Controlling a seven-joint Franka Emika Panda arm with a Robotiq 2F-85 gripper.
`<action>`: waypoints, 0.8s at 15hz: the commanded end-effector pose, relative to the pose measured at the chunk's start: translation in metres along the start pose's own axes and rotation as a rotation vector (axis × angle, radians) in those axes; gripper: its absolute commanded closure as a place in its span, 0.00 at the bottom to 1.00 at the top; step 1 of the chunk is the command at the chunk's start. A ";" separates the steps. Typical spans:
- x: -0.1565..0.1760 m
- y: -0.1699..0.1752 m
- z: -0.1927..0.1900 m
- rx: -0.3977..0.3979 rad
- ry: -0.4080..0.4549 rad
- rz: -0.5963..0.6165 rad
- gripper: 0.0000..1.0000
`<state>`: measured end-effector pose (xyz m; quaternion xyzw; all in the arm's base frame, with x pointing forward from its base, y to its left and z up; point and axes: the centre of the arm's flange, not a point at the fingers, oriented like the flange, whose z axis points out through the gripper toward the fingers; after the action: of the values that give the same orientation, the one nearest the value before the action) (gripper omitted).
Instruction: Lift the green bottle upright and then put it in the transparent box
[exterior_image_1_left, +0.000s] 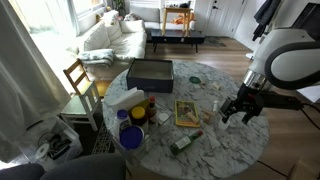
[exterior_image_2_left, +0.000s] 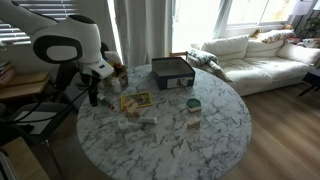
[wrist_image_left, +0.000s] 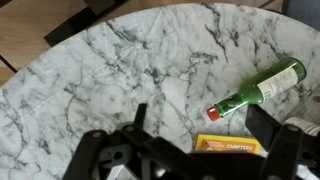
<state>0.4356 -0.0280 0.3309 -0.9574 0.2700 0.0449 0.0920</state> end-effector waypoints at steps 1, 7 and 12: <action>0.000 0.000 0.000 0.001 0.001 0.002 0.00; 0.025 0.011 0.042 0.104 -0.263 0.162 0.00; 0.045 0.019 0.075 0.276 -0.417 0.287 0.00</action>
<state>0.4439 -0.0428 0.2720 -0.8875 0.3670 0.1844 0.2092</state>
